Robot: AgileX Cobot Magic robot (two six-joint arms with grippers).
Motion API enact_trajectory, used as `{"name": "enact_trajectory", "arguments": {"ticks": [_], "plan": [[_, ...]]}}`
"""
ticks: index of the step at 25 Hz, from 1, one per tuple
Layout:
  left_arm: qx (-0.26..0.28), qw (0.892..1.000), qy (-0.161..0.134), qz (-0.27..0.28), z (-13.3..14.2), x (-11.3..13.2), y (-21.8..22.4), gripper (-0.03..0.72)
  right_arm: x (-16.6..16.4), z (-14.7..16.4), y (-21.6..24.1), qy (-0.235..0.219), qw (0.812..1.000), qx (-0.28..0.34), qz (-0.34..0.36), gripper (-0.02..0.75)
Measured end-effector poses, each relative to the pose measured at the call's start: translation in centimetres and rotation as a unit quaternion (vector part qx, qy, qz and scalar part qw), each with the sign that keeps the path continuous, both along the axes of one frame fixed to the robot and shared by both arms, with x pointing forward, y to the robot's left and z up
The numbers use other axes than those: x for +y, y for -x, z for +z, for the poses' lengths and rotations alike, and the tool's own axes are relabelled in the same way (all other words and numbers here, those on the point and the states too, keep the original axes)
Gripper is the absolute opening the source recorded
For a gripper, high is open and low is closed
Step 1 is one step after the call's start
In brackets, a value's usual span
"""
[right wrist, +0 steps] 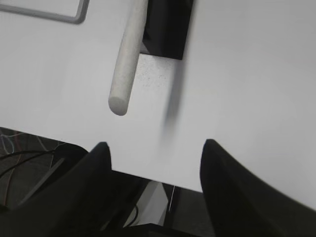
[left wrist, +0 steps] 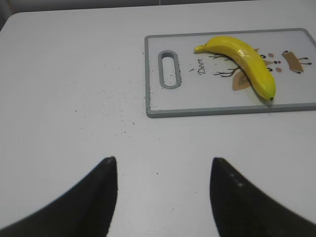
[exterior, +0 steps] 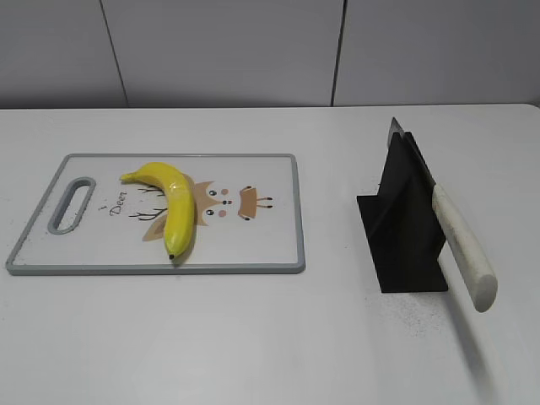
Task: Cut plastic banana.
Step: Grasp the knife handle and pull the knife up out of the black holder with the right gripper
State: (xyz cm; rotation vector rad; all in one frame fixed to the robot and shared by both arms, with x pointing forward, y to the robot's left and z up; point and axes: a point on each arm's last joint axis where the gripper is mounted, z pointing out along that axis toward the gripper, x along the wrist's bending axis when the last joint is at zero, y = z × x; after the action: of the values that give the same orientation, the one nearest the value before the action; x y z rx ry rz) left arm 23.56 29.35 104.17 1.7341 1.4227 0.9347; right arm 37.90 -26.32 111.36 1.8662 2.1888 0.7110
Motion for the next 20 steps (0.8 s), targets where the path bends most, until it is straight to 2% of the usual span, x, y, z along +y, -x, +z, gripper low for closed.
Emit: {"name": "enact_trajectory", "arguments": {"ticks": [6,12,17,20], "plan": [[0.000,1.000,0.000,0.000,0.0,0.0,0.0,0.579,1.3,-1.7,-4.2,-0.005,0.997,0.080,0.014,0.434],[0.000,1.000,0.000,0.000,0.0,0.0,0.0,0.579,4.1,-3.3,-7.0,0.005,0.991,0.125,0.050,0.434],[0.000,1.000,0.000,0.000,0.0,0.0,0.0,0.579,6.8,-5.9,-8.9,0.057,0.987,0.141,0.043,0.434],[0.000,1.000,0.000,0.000,0.0,0.0,0.0,0.579,7.6,-7.6,-9.9,0.069,0.984,0.162,0.030,0.434]]}}
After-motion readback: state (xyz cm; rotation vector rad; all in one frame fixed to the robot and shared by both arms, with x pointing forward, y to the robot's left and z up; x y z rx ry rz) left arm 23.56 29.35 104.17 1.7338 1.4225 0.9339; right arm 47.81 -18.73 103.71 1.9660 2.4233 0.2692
